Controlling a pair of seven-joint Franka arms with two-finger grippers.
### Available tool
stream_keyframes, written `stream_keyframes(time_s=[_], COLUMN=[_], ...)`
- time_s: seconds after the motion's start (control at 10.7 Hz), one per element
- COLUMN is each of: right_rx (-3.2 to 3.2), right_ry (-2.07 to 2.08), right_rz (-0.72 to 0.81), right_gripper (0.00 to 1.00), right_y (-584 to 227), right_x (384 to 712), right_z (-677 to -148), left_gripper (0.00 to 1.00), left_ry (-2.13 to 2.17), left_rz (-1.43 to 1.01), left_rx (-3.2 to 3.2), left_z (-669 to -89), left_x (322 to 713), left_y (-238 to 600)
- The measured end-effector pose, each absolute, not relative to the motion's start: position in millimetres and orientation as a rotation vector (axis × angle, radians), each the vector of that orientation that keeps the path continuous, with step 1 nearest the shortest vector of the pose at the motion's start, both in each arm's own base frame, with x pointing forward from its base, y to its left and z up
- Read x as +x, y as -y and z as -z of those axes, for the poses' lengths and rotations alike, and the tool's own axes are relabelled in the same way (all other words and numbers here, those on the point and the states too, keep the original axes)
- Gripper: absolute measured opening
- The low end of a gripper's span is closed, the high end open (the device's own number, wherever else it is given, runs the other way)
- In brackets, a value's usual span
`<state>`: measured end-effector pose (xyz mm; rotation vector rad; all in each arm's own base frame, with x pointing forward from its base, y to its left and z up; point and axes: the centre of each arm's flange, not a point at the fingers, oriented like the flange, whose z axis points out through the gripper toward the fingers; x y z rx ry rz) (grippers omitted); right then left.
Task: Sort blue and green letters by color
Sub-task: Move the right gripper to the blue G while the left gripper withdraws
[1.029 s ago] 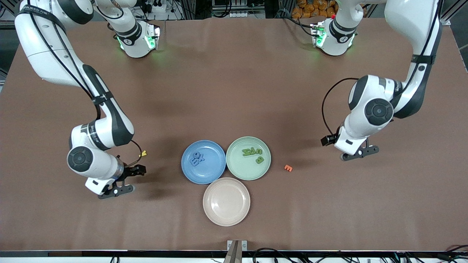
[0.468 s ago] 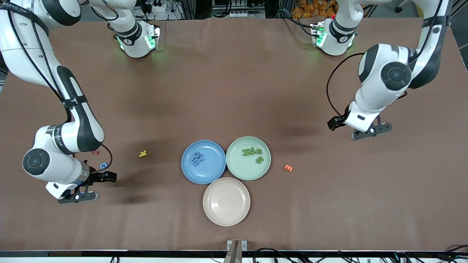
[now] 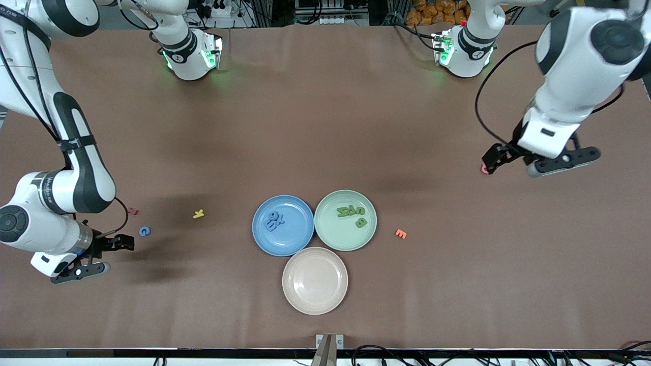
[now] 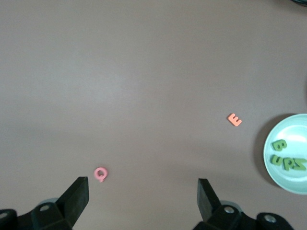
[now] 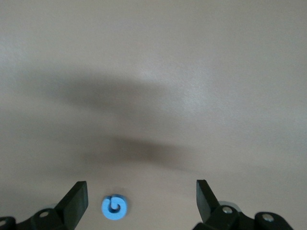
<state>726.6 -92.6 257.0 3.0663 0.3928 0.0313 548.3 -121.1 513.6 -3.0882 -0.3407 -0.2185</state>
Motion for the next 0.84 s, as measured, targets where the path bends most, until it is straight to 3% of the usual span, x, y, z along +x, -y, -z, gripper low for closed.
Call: stream_keyframes(time_s=[0.28,0.84], right_rx=[3.072,3.077], right_ry=[-0.433,-0.466], right_rz=[0.003,-0.041], right_gripper=[1.00,1.00], right_y=[87.3,80.0], right_x=[721.8,694.8], right_z=[-248.2,-226.6], left_gripper=[1.00,1.00], left_ry=[0.173,0.038], left_rz=[0.207,0.128], left_rx=[-3.087,-3.077], left_z=[-577.2,-620.3], left_x=[550.1,541.7], left_y=[107.8,101.5])
